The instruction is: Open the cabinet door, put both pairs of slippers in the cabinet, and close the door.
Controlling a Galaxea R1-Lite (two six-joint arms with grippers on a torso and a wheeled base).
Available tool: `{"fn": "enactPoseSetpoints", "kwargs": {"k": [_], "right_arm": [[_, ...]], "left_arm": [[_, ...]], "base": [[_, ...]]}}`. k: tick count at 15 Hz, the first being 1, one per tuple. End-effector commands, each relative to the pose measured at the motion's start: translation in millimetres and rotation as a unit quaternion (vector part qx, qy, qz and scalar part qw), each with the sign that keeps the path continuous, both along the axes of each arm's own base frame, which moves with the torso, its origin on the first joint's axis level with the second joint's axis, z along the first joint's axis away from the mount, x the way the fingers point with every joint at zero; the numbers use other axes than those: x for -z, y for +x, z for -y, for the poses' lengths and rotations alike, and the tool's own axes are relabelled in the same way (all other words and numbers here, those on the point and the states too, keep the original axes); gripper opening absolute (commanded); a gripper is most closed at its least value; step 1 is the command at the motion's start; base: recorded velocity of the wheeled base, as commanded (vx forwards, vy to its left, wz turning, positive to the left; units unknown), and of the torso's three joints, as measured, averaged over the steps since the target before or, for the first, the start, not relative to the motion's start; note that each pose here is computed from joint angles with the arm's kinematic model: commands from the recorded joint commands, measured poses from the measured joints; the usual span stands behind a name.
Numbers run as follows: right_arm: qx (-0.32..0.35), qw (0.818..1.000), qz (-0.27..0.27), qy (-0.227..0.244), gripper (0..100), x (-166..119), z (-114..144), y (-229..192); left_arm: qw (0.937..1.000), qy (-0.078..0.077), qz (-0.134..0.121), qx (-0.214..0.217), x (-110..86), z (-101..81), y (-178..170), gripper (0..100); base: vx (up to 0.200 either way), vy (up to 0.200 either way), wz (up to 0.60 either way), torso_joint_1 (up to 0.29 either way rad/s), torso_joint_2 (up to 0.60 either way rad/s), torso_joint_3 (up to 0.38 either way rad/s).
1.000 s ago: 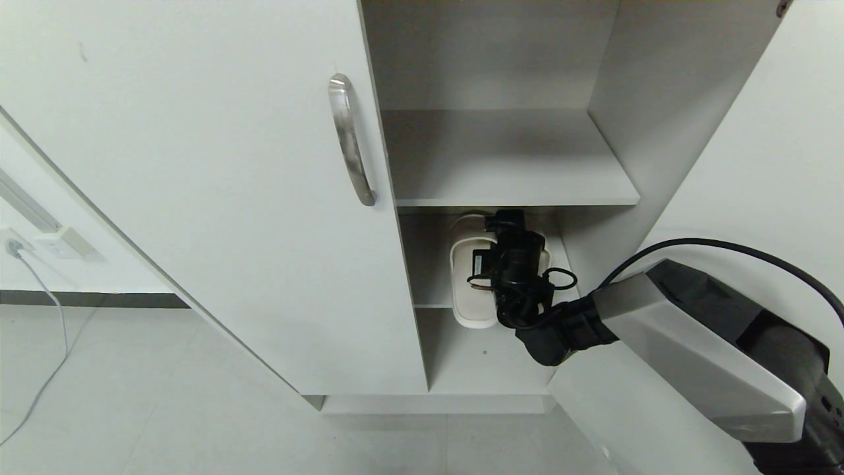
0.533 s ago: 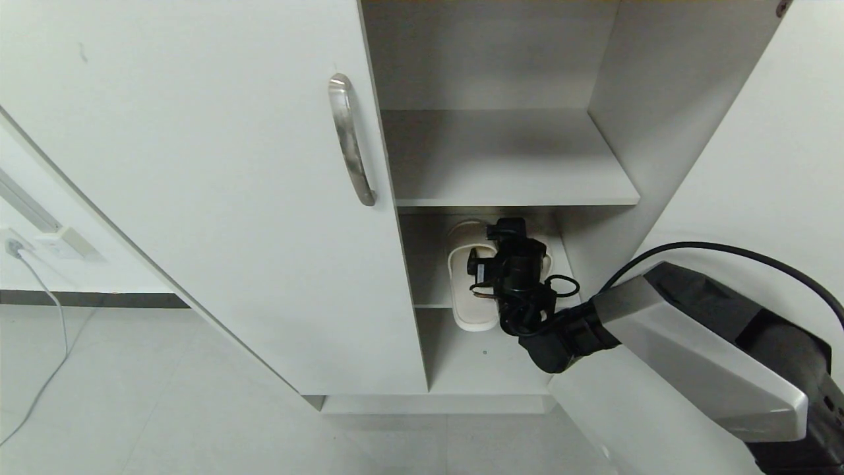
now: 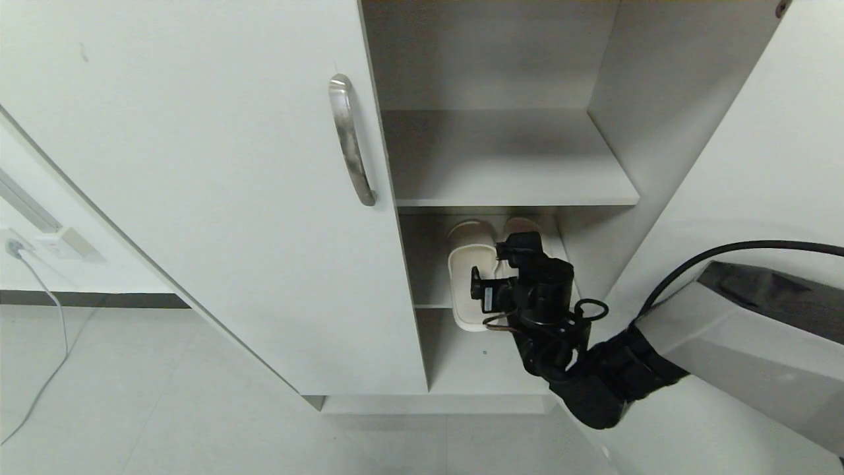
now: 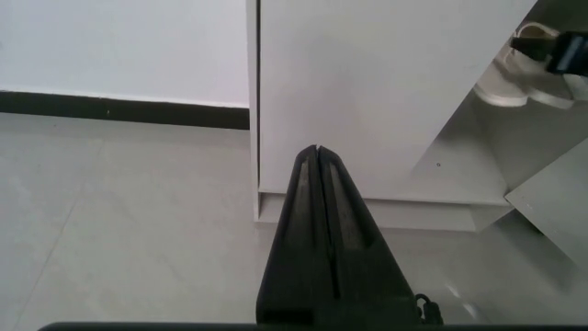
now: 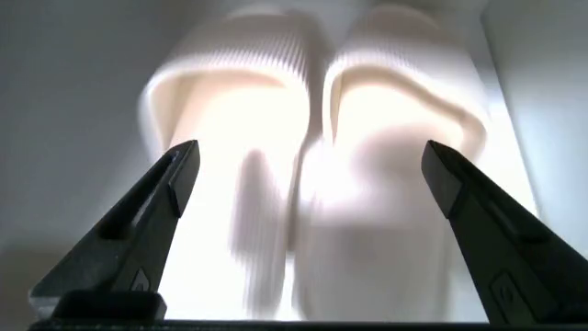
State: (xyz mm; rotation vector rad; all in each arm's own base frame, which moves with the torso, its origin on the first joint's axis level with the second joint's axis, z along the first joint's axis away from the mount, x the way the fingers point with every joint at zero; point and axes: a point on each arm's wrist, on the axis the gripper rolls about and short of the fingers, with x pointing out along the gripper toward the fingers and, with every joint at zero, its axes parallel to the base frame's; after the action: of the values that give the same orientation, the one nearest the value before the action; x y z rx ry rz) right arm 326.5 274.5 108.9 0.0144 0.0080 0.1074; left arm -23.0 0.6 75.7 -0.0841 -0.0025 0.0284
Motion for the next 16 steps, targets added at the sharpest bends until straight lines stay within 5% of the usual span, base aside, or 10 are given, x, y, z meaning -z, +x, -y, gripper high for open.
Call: {"fn": "enactPoseSetpoints", "kwargs": {"k": [1,7,13,16], "right_arm": [[-0.042,0.999,-0.007,-0.004,100,-9,18,-60],[-0.061,0.998,-0.013,-0.01,100,5,26,-80],[-0.065,0.998,-0.016,-0.015,100,7,24,-83],[-0.067,0.997,-0.019,-0.019,100,10,23,-84]], "left_arm": [[1.0,0.0,-0.001,0.0,0.0,0.0,0,0],[1.0,0.0,-0.001,0.0,0.0,0.0,0,0],[1.0,0.0,-0.001,0.0,0.0,0.0,0,0],[1.0,0.0,-0.001,0.001,0.0,0.1,0,0]], "base": [[0.0,0.0,0.0,0.0,0.0,0.0],[0.0,0.0,0.0,0.0,0.0,0.0],[-0.2,0.0,0.0,0.002,0.0,0.004],[0.0,0.0,0.0,0.0,0.0,0.0]]}}
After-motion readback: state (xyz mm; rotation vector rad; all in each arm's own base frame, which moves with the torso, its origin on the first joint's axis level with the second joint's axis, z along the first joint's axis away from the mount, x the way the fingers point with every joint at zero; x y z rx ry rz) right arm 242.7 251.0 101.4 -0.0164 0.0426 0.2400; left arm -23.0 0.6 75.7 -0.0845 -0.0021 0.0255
